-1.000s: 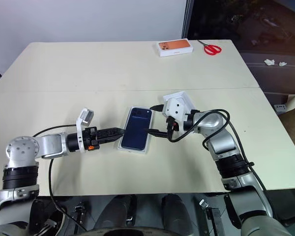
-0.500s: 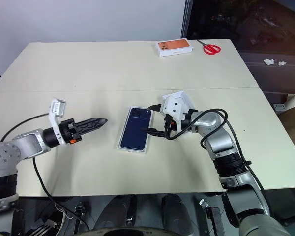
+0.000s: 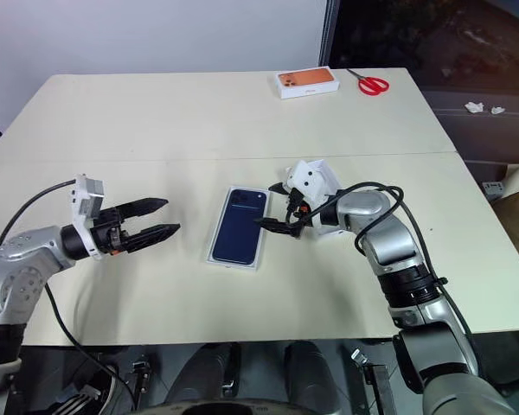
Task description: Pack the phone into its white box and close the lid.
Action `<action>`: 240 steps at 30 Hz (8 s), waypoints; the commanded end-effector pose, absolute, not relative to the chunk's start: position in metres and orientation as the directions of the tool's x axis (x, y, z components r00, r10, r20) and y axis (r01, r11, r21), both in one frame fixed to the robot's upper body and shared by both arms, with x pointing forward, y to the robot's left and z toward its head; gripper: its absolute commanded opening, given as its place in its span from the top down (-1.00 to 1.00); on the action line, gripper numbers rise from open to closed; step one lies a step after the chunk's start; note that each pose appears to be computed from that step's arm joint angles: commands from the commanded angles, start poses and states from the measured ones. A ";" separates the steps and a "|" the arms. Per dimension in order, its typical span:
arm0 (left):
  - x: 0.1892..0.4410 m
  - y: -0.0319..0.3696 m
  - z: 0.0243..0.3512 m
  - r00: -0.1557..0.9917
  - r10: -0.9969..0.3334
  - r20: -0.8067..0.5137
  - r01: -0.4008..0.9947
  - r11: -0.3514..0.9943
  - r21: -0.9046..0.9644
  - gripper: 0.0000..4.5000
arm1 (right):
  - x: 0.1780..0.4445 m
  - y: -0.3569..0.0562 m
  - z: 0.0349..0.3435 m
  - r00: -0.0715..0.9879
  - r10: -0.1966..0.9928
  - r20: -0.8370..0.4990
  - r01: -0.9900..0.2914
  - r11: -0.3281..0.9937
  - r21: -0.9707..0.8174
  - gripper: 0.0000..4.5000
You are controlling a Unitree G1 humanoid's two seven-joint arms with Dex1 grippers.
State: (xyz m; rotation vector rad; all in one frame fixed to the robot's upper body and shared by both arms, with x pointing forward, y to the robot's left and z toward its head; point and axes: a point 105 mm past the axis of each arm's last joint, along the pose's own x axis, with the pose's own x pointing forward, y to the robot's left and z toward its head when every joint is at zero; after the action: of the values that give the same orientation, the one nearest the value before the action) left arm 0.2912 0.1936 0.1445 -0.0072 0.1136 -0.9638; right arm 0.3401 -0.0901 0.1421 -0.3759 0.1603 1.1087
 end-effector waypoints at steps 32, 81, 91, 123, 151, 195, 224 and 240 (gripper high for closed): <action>0.321 0.079 0.081 0.350 -0.884 -0.309 0.871 0.428 -0.240 0.99 | 0.343 -0.102 0.100 0.483 0.729 -0.485 -0.843 0.238 -0.482 1.00; 0.306 0.161 0.147 0.484 -0.856 -0.181 0.861 0.502 -0.076 -0.98 | 0.358 -0.145 0.154 0.671 0.572 -0.473 -0.737 0.584 -0.339 -0.99; 0.303 0.161 0.137 0.514 -0.842 -0.164 0.846 0.529 -0.061 -0.98 | 0.345 -0.147 0.136 0.705 0.469 -0.532 -0.647 0.733 -0.210 -0.99; 0.313 0.167 0.150 0.568 -0.814 -0.121 0.815 0.577 -0.052 -1.00 | 0.339 -0.087 0.232 0.492 0.869 -0.051 -0.679 0.420 0.602 0.96; 0.301 0.165 0.166 0.565 -0.825 -0.022 0.822 0.565 -0.073 -1.00 | 0.265 -0.013 0.169 0.419 0.904 0.083 -0.275 0.040 0.961 0.96; 0.292 0.084 0.103 0.416 -0.908 -0.050 0.879 0.416 -0.233 1.00 | 0.337 -0.133 0.176 0.487 0.792 -0.369 -0.853 0.522 -0.005 -0.97; 0.322 0.102 0.085 0.515 -0.845 -0.142 0.798 0.533 -0.280 1.00 | 0.336 -0.126 0.143 0.490 0.778 -0.394 -0.872 0.422 -0.249 0.99; 0.305 0.077 0.103 0.438 -0.894 -0.090 0.842 0.443 -0.307 1.00 | 0.329 -0.130 0.135 0.477 0.764 -0.435 -0.879 0.401 -0.259 0.99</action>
State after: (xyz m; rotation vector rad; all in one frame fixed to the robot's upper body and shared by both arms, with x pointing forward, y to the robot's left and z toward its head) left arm 0.3110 0.0883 0.0906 -0.2249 0.2955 -1.0332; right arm 0.3330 -0.1357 0.1226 -0.4668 0.3179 1.0280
